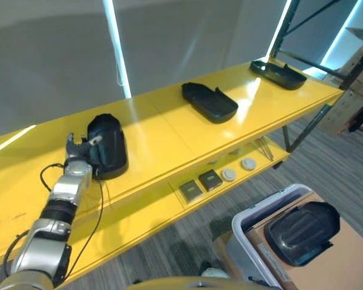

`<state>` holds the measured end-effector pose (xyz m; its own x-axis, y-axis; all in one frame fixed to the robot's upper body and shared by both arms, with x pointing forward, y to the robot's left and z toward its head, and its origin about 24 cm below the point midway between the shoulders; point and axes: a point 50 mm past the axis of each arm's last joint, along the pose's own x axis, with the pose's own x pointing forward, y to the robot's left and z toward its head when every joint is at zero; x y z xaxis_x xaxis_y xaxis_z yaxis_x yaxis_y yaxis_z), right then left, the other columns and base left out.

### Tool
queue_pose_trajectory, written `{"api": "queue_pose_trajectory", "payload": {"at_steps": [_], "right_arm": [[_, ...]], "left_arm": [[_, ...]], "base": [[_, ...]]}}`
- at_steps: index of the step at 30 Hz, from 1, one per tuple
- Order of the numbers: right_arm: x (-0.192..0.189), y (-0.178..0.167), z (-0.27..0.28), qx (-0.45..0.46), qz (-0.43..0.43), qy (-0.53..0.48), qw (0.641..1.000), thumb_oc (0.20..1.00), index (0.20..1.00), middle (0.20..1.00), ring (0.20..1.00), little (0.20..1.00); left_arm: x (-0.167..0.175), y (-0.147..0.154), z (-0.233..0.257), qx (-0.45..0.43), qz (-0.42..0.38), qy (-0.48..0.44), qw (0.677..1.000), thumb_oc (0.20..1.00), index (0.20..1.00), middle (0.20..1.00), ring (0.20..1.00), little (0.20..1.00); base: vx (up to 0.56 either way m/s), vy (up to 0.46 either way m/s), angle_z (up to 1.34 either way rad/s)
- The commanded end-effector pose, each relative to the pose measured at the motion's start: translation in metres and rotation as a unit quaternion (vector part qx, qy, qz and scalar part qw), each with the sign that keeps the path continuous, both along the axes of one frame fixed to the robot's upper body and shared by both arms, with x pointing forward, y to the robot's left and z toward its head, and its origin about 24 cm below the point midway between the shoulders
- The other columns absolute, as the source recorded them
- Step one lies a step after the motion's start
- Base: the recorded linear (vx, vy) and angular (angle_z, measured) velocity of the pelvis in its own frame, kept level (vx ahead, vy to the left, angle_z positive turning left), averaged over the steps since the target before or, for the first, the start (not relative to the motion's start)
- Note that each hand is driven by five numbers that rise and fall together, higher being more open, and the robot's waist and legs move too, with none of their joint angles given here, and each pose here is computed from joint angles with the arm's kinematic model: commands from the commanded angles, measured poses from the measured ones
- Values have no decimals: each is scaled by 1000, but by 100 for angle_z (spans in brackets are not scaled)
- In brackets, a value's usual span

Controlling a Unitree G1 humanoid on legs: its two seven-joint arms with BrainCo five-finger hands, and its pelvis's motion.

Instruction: Move parts from the plastic box to the shelf.

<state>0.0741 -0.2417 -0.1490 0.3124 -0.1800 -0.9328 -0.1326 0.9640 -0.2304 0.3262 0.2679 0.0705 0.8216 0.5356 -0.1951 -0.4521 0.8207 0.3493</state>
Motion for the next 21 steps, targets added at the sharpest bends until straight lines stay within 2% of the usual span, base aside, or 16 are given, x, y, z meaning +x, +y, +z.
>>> {"api": "queue_pose_trajectory", "payload": {"at_steps": [1, 4, 10, 20, 21], "right_arm": [[11, 19, 0, 40, 28, -39, 998, 1000, 1000, 1000, 1000, 1000], [23, 19, 8, 27, 47, -92, 994, 1000, 1000, 1000, 1000, 1000], [16, 27, 8, 91, 39, -78, 992, 1000, 1000, 1000, 1000, 1000], [11, 22, 8, 95, 32, -78, 992, 1000, 1000, 1000, 1000, 1000], [31, 6, 16, 93, -36, -119, 988, 1000, 1000, 1000, 1000, 1000]], "left_arm": [[7, 18, 41, 13, 2, -91, 996, 1000, 1000, 1000, 1000, 1000], [1, 20, 47, 15, -12, -116, 993, 1000, 1000, 1000, 1000, 1000], [-15, 16, 59, 17, -53, -175, 983, 1000, 1000, 1000, 1000, 1000], [-47, 2, 55, -12, -115, -212, 971, 1000, 1000, 1000, 1000, 1000], [-72, -47, 62, -101, -225, -315, 916, 1000, 1000, 1000, 1000, 1000]], "base": [[0, 0, 0], [-5, 20, 4], [-2, 21, 5], [5, 26, 5], [40, 24, 4]]}}
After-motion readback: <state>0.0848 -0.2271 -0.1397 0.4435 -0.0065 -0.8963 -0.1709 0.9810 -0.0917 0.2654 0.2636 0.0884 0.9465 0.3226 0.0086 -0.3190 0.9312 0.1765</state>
